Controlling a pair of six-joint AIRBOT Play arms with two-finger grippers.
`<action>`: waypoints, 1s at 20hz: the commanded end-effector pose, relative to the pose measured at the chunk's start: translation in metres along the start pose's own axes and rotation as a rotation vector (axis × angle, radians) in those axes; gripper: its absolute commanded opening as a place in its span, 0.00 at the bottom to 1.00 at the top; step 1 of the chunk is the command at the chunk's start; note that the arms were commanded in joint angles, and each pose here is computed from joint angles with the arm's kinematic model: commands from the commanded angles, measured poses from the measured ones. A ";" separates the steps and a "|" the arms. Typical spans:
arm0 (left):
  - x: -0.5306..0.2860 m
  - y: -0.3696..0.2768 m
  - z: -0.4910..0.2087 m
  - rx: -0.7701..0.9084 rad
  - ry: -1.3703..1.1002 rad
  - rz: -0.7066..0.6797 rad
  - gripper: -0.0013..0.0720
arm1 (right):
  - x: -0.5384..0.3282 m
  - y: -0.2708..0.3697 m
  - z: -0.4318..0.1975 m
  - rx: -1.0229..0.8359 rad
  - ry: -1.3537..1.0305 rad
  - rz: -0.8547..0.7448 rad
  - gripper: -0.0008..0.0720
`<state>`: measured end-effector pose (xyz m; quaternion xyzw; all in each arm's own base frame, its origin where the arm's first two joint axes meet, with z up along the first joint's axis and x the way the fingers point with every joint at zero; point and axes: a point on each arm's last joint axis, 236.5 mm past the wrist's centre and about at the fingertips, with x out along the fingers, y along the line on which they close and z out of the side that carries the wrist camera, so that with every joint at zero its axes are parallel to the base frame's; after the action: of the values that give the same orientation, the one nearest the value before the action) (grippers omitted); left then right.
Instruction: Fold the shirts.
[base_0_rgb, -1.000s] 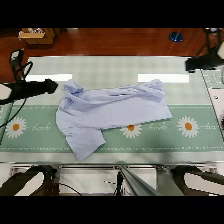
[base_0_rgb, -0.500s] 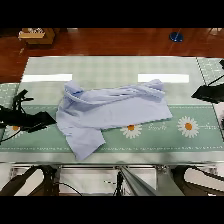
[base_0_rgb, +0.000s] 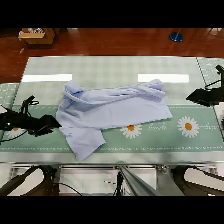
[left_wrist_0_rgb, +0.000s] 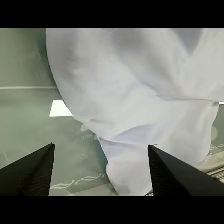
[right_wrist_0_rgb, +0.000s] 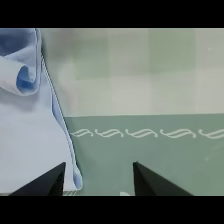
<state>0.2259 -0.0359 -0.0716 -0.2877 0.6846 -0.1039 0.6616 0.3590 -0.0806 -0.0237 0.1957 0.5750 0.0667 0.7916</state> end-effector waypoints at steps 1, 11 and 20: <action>0.012 0.005 0.009 -0.030 0.001 -0.016 0.97 | 0.001 0.002 0.000 0.000 -0.002 0.013 0.68; 0.072 -0.033 0.025 -0.074 0.043 -0.125 0.05 | 0.000 0.008 -0.008 0.024 0.030 0.037 0.73; 0.071 -0.038 0.015 -0.025 0.084 -0.142 0.05 | 0.031 0.009 -0.054 0.204 0.161 0.169 0.77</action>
<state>0.2553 -0.0994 -0.1142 -0.3454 0.6883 -0.1444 0.6213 0.3288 -0.0680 -0.0510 0.2663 0.6155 0.0731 0.7381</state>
